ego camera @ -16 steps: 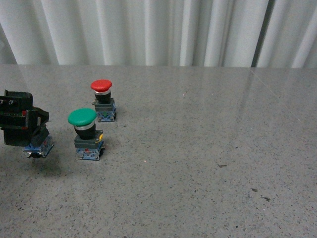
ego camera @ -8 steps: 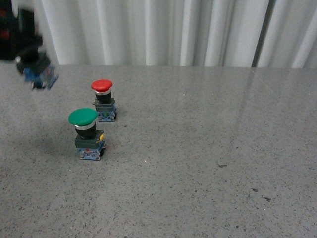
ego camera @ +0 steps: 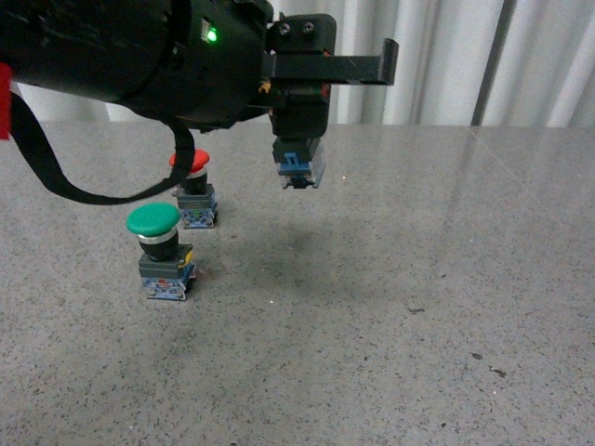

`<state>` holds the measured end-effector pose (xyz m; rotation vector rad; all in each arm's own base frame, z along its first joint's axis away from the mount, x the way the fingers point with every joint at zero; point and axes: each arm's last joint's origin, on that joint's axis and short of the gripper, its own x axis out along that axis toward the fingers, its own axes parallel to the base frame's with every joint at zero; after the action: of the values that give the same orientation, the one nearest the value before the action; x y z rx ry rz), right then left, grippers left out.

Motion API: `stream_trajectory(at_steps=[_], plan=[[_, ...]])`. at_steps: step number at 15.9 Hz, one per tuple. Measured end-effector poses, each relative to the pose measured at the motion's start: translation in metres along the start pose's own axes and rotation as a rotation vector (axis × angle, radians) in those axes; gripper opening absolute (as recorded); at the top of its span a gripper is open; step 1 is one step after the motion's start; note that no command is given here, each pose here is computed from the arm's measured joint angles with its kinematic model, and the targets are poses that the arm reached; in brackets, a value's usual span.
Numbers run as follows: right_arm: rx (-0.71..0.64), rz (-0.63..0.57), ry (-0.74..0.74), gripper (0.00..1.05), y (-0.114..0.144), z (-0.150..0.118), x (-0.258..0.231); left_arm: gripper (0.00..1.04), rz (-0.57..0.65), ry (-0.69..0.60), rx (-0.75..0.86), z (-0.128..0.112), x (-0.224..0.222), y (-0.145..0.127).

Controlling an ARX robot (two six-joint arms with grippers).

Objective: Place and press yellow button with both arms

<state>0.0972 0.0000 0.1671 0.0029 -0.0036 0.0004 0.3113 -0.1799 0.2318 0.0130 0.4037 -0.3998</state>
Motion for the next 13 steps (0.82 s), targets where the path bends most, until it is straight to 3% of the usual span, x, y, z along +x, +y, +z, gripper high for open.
stream_trajectory(at_steps=[4, 13], plan=[[0.000, 0.000, 0.000, 0.98, 0.000, 0.000, 0.000, 0.34, 0.015, 0.074, -0.003, -0.035, 0.011, -0.015], [0.000, 0.000, 0.000, 0.98, 0.000, 0.000, 0.000, 0.34, 0.070, 0.121, -0.034, -0.054, 0.021, -0.016]])
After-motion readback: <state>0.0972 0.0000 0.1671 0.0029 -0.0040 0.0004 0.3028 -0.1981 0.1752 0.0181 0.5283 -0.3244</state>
